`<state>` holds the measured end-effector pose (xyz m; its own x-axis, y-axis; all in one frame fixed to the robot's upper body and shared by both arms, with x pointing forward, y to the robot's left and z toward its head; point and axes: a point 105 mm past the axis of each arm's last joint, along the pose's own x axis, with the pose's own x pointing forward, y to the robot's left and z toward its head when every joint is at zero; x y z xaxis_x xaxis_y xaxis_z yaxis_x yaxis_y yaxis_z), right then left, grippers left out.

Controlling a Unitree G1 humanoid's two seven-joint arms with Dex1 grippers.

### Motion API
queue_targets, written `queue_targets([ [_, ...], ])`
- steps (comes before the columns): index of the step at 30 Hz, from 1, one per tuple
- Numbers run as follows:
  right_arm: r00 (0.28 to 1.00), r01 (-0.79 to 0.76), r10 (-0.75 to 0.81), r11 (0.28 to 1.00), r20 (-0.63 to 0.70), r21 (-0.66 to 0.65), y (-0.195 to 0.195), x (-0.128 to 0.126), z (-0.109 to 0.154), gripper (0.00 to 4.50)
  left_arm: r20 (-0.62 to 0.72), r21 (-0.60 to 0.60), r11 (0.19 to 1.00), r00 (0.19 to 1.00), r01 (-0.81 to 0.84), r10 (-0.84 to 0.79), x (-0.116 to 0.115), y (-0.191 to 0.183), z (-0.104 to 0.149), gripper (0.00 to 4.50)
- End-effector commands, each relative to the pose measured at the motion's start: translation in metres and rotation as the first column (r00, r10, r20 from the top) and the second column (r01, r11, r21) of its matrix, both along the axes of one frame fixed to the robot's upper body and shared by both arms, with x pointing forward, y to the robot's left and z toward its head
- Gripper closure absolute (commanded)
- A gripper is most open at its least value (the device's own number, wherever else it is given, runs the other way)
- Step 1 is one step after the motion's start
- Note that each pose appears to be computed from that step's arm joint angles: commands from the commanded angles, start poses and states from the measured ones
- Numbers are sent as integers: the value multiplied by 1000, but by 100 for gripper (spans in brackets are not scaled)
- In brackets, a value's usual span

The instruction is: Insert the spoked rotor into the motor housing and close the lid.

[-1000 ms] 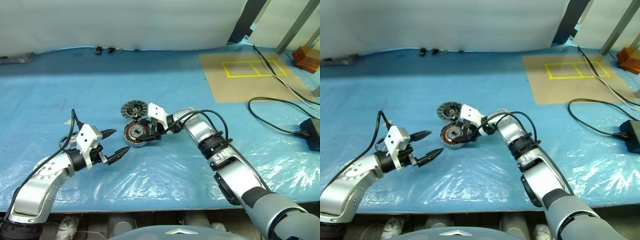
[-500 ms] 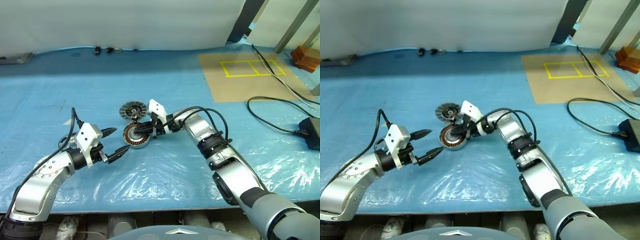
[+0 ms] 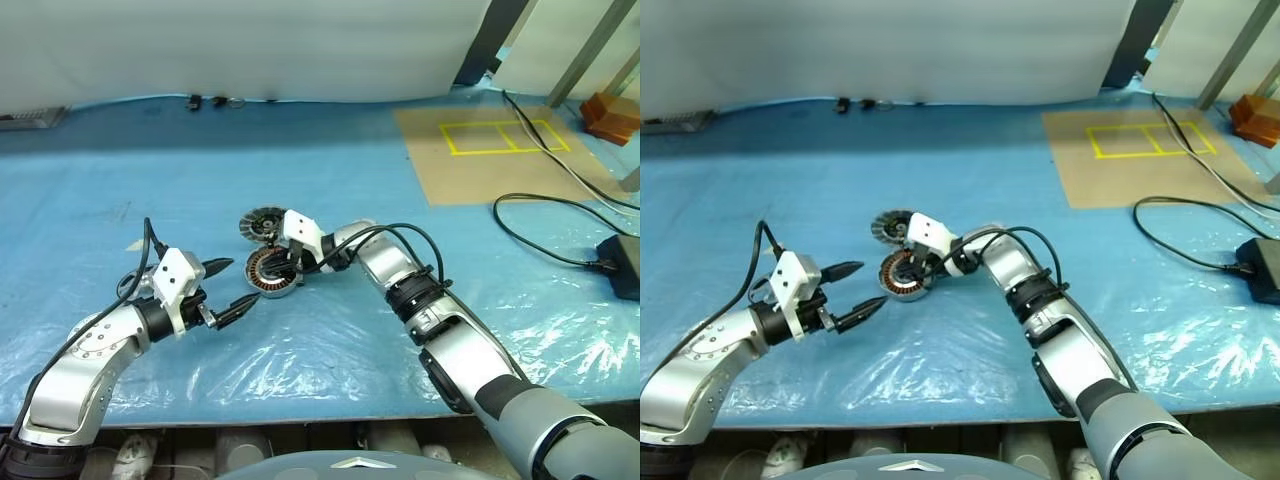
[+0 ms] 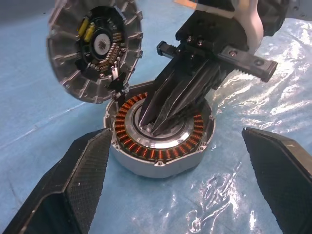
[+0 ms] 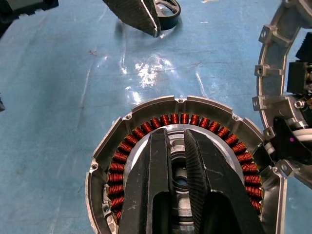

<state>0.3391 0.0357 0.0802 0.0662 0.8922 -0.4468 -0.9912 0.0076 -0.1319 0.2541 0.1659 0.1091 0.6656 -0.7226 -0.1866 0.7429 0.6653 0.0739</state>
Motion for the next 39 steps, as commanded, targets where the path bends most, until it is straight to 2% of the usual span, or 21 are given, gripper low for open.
queue_targets([
  [1, 998, 37, -40, 996, -39, -84, -15, 1, -24, 400, 43, 3, 1000, 999, 14, -14, 0, -3, 9, 0],
  [3, 997, 58, -58, 998, -57, -16, -10, 5, -11, 400, 42, 6, 1000, 999, 14, -14, 0, -2, 9, 0],
  [4, 995, 58, -55, 998, -78, 30, -6, 5, -1, 434, 42, 6, 1000, 999, 15, -15, 0, -2, 9, 0],
  [5, 994, 56, -49, 996, -98, 68, -4, 5, 6, 449, 42, 5, 1000, 999, 15, -16, 0, -3, 9, 0],
  [7, 982, 68, -39, 985, -182, 156, 0, 5, 25, 449, 42, 5, 1000, 999, 19, -19, 0, -3, 9, 0],
  [9, 975, 77, -35, 979, -217, 189, 0, 5, 34, 449, 42, 4, 1000, 999, 21, -21, 0, -4, 9, 0],
  [17, 980, 93, -66, 986, -188, 139, -4, 5, 19, 449, 41, 5, 1000, 999, 24, -24, 0, -4, 9, 0],
  [26, 976, 96, -41, 964, -215, 250, 2, 5, 42, 449, 35, 3, 1000, 999, 23, -23, -1, -4, 8, 0],
  [30, 977, 68, -22, 976, -214, 207, 1, -1, 31, 449, 35, 1, 1000, 999, 22, -22, -1, -5, 8, 0],
  [34, 994, 21, -27, 998, -106, -57, -12, -8, -21, 449, 35, 0, 1000, 999, 22, -22, -1, -5, 8, 0],
  [36, 999, 23, -29, 990, -44, -139, -20, -6, -37, 449, 35, -1, 1000, 999, 22, -22, 0, -6, 8, 0],
  [39, 997, 34, -41, 992, -60, -125, -22, -3, -36, 449, 36, -1, 1000, 999, 22, -22, 0, -6, 8, 0],
])
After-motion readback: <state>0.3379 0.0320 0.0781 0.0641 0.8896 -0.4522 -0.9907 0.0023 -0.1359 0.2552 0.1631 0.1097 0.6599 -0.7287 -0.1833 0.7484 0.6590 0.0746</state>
